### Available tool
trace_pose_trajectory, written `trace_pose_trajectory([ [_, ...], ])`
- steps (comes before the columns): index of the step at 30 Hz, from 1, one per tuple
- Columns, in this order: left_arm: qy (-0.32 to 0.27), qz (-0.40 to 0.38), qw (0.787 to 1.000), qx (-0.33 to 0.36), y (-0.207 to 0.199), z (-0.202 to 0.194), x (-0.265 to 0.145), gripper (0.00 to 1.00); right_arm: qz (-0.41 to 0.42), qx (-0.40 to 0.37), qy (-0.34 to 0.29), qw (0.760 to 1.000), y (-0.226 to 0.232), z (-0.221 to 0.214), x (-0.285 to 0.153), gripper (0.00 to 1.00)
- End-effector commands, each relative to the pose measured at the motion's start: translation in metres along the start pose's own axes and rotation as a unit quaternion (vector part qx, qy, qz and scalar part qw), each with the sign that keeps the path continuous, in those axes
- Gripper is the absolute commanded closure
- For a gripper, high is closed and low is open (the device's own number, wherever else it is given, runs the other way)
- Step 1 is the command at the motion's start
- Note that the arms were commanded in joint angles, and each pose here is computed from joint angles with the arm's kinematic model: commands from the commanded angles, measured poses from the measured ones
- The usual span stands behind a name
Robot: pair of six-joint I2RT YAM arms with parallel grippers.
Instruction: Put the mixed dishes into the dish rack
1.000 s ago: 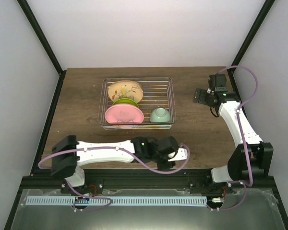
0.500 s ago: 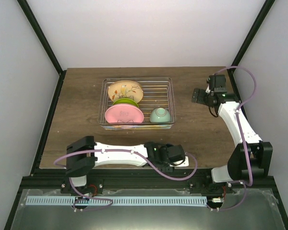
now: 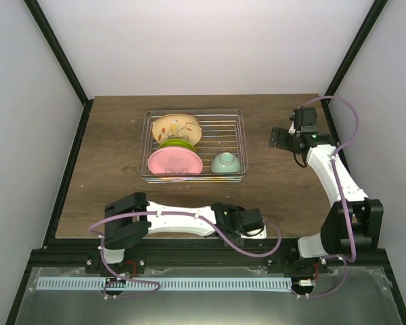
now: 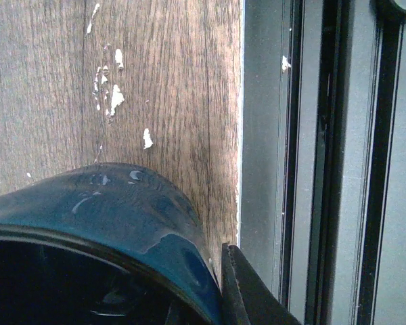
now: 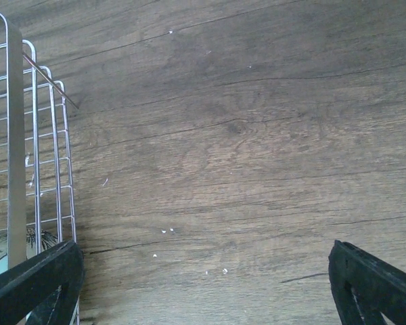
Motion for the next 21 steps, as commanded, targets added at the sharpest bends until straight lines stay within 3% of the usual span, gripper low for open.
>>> trace_pose_trajectory([
  [1, -0.037, -0.003, 0.999, -0.002, 0.002, 0.013, -0.013, 1.00, 0.003, -0.002, -0.006, 1.000, -0.001, 0.002, 0.001, 0.00],
  [7, -0.105, -0.001, 0.994, -0.024, 0.009, 0.023, -0.049, 1.00, 0.012, -0.001, -0.004, 1.000, 0.000, 0.001, 0.002, 0.00],
  [11, -0.216, 0.007, 0.972, -0.091, 0.037, 0.026, -0.102, 1.00, 0.035, -0.003, -0.004, 0.999, 0.005, -0.001, 0.002, 0.00],
  [15, -0.340, 0.021, 0.917, -0.207, 0.092, 0.001, -0.161, 1.00, 0.092, -0.010, -0.014, 0.996, 0.016, -0.001, -0.002, 0.00],
  [21, -0.489, 0.027, 0.804, -0.337, 0.152, -0.049, -0.242, 1.00, 0.202, -0.045, -0.058, 0.977, 0.038, -0.001, -0.030, 0.00],
])
Point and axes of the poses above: each gripper's point midway between its finger pads, its own x axis out along the fingers, its own y axis along the line the jaws close on, z = x × y, the point moved 6 cm from there along -x, back along the fingers, and after that the axes turned 6 degrees about x, right-handed, at the moved point
